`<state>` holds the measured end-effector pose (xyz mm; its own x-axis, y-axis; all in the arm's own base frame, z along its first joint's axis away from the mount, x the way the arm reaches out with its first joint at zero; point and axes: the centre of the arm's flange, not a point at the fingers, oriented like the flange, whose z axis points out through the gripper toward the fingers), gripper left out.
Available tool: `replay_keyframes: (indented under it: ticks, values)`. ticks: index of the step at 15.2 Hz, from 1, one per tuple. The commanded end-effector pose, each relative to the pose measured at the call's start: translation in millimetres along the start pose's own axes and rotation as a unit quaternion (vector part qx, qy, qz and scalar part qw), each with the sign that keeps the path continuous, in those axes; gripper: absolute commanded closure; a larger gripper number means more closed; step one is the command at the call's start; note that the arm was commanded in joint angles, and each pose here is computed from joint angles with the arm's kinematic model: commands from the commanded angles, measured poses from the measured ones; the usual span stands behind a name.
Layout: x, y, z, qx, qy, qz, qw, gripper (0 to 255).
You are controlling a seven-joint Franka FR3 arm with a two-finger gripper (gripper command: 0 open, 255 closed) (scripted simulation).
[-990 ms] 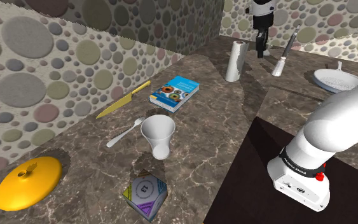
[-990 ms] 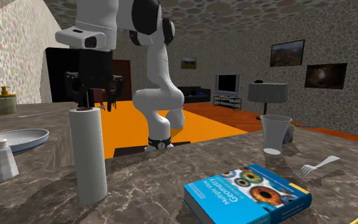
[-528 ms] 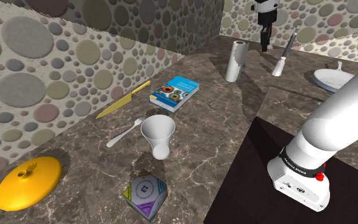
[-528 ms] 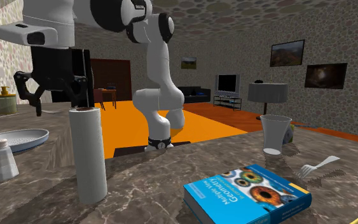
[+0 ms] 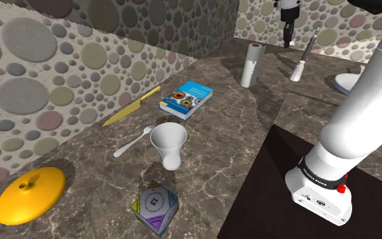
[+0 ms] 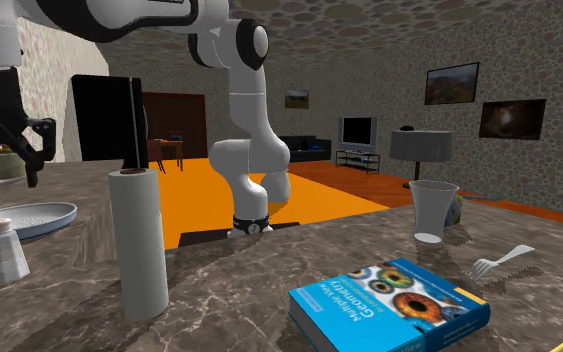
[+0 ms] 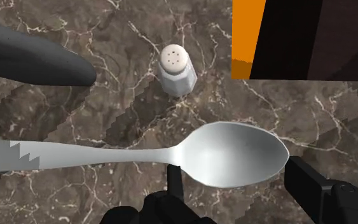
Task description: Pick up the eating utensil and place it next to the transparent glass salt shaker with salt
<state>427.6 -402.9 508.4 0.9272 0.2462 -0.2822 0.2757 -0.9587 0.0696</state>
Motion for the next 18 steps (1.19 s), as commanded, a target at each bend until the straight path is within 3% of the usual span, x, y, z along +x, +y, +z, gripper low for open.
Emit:
replay_keyframes:
  ticks: [1, 18]
  values:
    - [-2, 33, 4, 0.000, 0.000, -0.001, 1.0000, 255]
    - [23, 27, 90, 0.000, 0.000, -0.001, 1.0000, 255]
